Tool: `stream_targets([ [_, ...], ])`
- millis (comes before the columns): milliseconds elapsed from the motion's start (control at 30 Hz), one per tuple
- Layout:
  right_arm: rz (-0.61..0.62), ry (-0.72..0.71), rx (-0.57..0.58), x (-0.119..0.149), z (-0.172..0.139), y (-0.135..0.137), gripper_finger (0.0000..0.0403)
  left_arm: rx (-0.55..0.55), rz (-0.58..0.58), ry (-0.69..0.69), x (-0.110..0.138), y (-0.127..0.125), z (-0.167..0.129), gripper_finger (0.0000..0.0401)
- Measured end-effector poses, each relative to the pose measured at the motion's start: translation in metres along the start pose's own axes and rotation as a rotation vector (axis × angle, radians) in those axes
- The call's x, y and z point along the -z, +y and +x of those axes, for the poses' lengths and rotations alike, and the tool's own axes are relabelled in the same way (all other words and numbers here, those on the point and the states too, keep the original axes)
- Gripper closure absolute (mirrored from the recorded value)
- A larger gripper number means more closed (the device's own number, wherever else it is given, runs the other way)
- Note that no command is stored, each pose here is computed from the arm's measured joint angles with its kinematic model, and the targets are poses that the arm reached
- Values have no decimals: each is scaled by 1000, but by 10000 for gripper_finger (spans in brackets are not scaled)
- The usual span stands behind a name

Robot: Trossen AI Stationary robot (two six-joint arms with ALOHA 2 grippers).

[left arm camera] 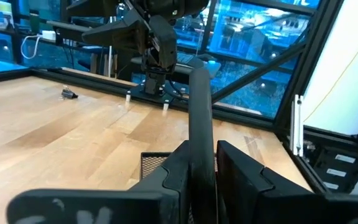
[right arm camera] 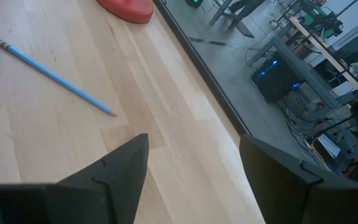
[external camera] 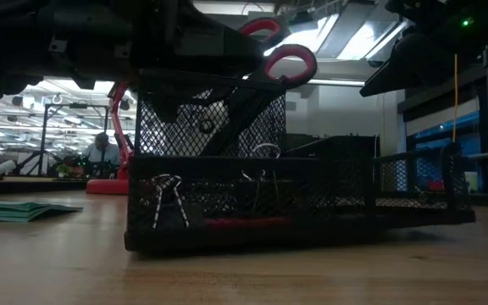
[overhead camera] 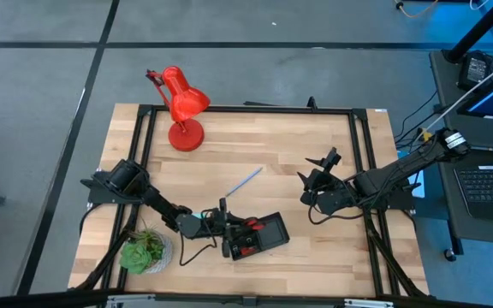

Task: Pick and place office supplies into organizer
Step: Put the black scissors into the black desk organizer

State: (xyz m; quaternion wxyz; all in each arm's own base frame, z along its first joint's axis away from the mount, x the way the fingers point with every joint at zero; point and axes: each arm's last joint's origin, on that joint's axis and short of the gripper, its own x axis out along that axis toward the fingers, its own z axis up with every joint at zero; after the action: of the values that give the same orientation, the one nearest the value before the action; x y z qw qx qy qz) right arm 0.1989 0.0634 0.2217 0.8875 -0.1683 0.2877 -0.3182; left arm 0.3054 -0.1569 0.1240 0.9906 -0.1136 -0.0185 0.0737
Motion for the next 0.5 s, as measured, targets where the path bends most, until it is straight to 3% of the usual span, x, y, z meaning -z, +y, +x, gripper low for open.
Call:
stream_targets([
  [500,-8,5,0,1,0,0,148,38,-21,-30,-18,-4,-1,287],
])
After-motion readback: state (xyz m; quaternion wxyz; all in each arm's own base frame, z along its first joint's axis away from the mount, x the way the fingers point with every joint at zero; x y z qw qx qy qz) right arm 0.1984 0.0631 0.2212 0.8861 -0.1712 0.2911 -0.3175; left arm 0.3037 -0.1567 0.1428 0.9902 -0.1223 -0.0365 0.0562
